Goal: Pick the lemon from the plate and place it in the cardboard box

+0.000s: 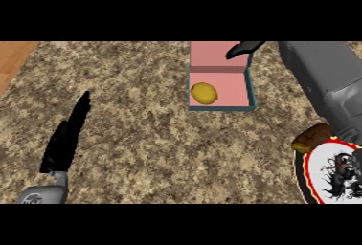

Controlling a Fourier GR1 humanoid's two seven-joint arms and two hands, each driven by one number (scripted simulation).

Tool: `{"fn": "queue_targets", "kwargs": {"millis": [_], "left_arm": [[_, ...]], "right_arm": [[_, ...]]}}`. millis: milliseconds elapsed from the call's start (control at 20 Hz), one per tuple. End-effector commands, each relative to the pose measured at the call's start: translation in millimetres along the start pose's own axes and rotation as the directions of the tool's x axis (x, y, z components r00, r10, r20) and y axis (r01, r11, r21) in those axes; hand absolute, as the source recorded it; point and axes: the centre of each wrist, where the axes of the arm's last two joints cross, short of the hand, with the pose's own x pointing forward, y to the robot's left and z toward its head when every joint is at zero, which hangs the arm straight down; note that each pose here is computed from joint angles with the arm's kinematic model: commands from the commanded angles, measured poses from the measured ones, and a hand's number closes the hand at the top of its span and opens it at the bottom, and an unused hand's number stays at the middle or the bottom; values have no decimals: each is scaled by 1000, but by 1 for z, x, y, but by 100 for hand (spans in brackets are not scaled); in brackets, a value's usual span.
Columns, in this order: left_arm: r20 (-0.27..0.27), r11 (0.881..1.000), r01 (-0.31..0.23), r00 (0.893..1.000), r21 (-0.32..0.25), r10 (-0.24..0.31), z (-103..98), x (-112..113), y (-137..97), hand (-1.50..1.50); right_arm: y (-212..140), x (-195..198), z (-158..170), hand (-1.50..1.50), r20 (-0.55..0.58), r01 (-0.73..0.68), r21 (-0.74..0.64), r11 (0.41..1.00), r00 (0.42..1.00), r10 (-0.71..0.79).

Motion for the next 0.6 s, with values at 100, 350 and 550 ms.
{"fn": "queue_targets", "kwargs": {"millis": [100, 350, 550], "left_arm": [[31, 1000, 13, 999, -17, -13, -2, 5, 0, 0], [56, 1000, 4, 998, -30, -3, -5, 11, -7, 0], [59, 999, 7, 998, -42, -5, -7, 10, -8, 0]], "right_arm": [[-64, 15, 49, -150, -16, 37, -162, 986, 999, -40], [-88, 22, 74, -150, 14, 39, -202, 979, 999, -37], [-106, 37, 88, -150, 16, 16, -172, 985, 1000, -14]]}}
